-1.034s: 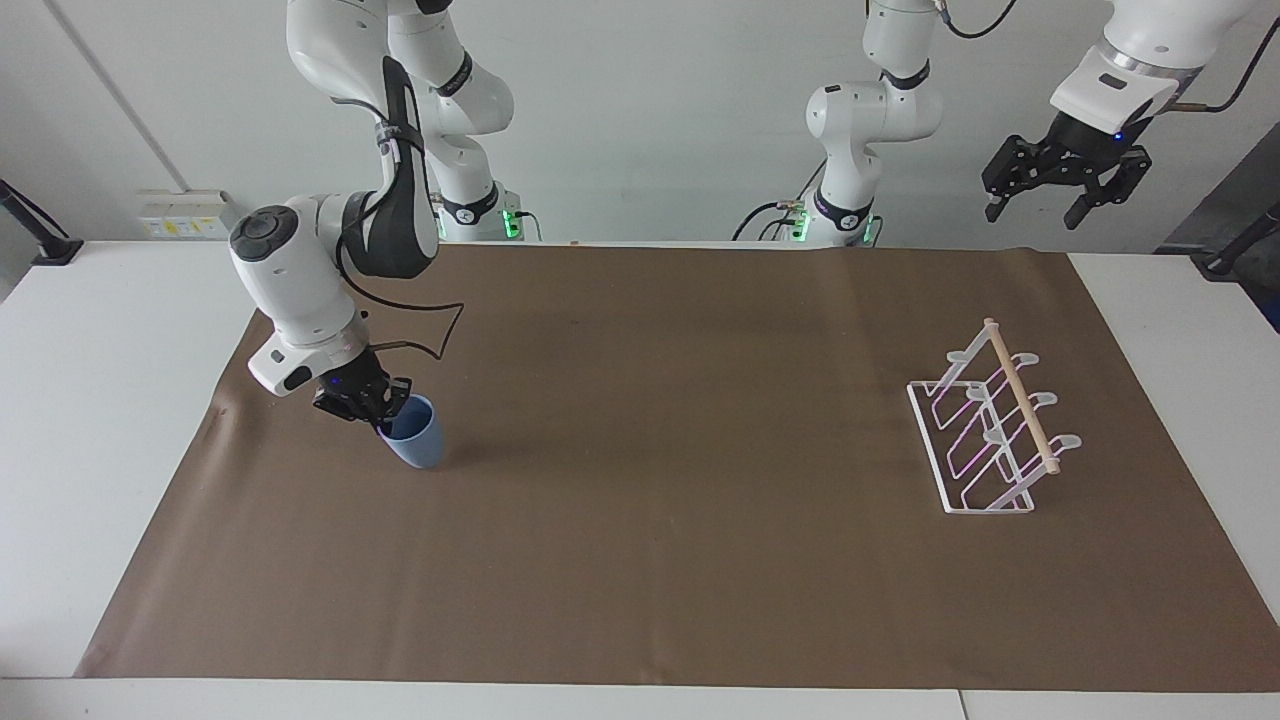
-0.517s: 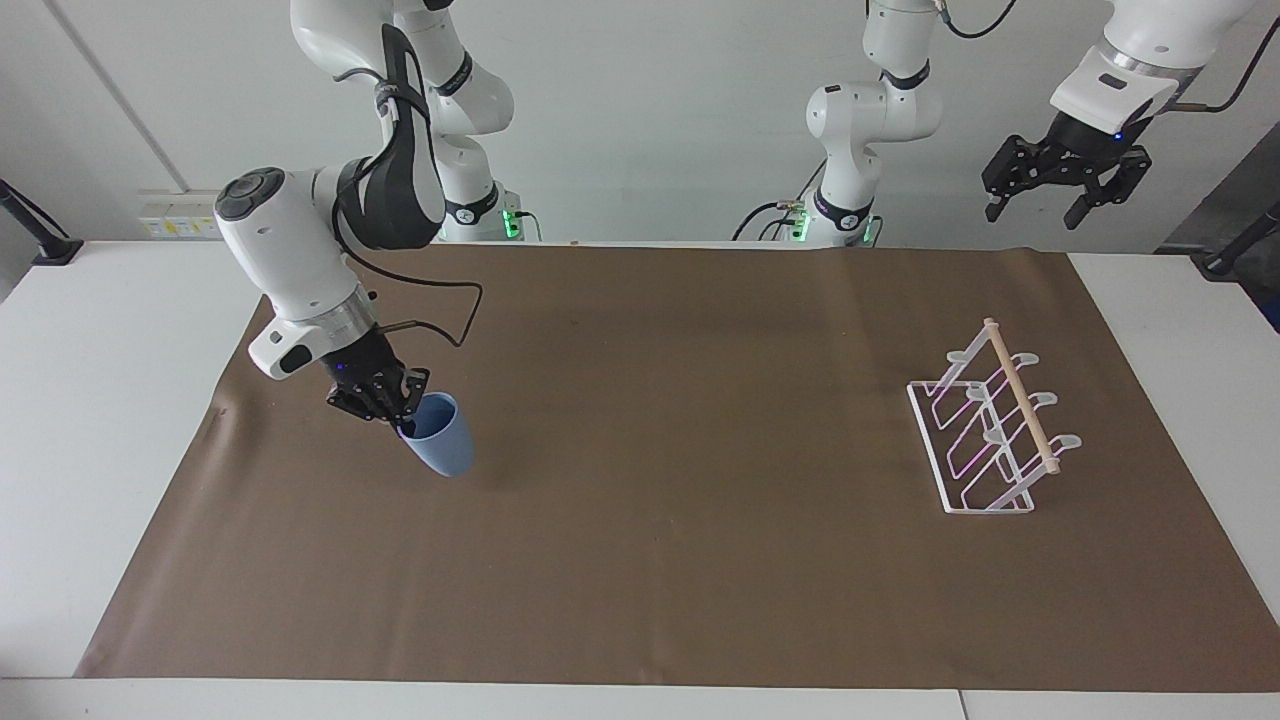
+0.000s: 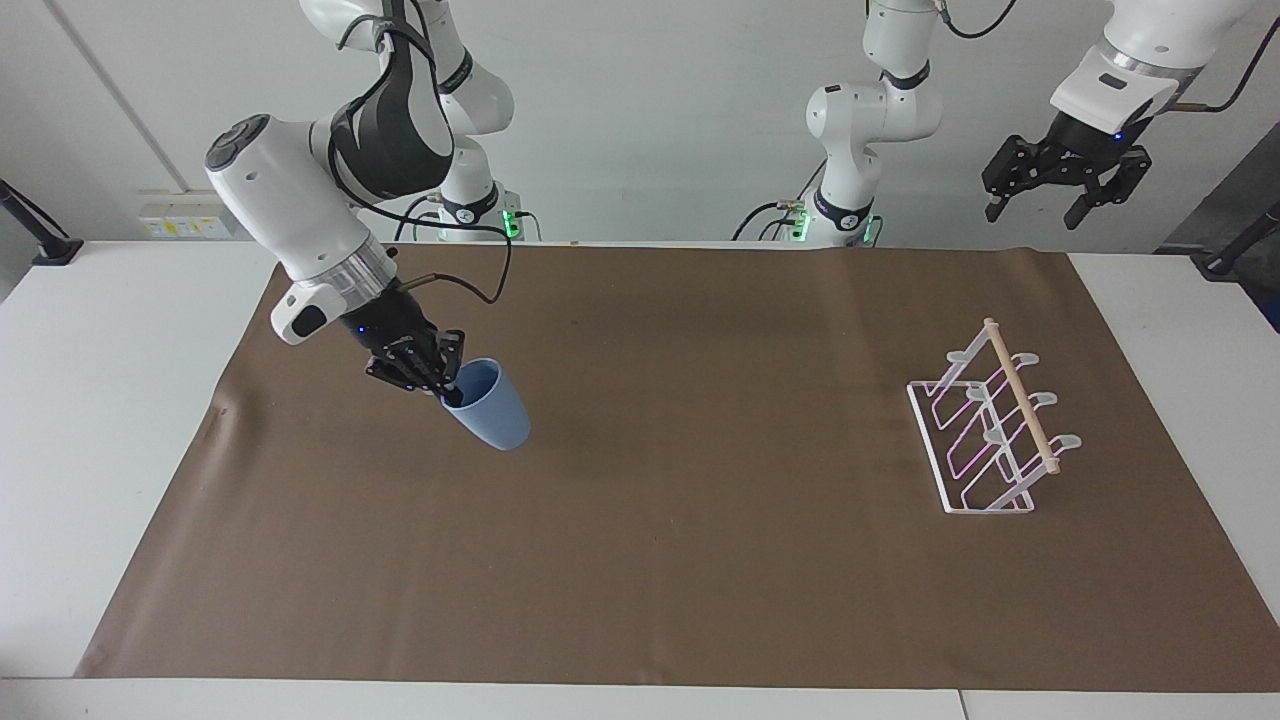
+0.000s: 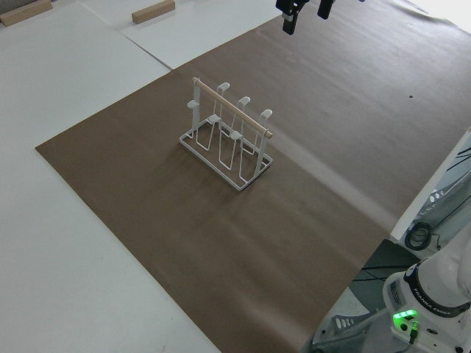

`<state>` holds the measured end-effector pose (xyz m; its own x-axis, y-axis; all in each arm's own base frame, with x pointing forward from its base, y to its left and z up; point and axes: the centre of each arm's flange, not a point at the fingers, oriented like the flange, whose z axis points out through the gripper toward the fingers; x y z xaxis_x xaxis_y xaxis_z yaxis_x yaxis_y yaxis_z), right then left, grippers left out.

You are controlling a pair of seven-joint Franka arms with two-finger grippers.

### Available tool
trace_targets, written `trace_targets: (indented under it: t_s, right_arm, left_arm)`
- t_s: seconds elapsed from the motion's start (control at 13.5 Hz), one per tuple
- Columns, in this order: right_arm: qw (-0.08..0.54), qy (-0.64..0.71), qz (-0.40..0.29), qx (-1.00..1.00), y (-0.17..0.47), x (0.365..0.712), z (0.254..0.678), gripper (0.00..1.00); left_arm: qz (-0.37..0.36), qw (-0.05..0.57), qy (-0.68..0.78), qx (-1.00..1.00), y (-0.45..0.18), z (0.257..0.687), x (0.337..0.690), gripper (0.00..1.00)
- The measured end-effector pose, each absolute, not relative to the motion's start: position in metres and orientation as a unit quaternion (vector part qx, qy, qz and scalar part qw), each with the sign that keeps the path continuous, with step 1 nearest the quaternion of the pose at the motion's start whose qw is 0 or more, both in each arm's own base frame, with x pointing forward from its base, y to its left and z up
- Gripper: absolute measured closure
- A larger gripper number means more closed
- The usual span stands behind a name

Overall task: Hang cup on cup holder
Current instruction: 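Lift the blue cup and carry it sideways toward the rack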

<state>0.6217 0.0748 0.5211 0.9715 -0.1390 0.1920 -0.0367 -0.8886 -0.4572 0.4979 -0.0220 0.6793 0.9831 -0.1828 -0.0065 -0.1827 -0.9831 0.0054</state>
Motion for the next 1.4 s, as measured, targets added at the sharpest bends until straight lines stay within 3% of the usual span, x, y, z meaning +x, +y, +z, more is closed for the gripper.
trace_targets:
  t_s: [0.52, 0.89, 1.18, 1.4]
  right_arm:
    - [0.39, 0.093, -0.11, -0.91, 0.113, 0.611, 0.573, 0.96]
    - [0.504, 0.094, -0.047, -0.857, 0.145, 0.596, 0.591, 0.96]
    - [0.579, 0.071, -0.019, -0.812, 0.18, 0.576, 0.617, 0.96]
    - [0.623, 0.073, -0.014, -0.779, 0.187, 0.565, 0.608, 0.96]
  left_arm:
    - [-0.028, 0.003, -0.092, 0.995, -0.021, 0.684, 0.482, 0.0]
    - [-0.01, 0.008, -0.083, 0.996, -0.012, 0.695, 0.478, 0.0]
    - [0.034, 0.087, -0.138, 0.986, -0.031, 0.703, 0.484, 0.0]
    - [0.072, 0.145, -0.202, 0.966, -0.049, 0.711, 0.488, 0.0]
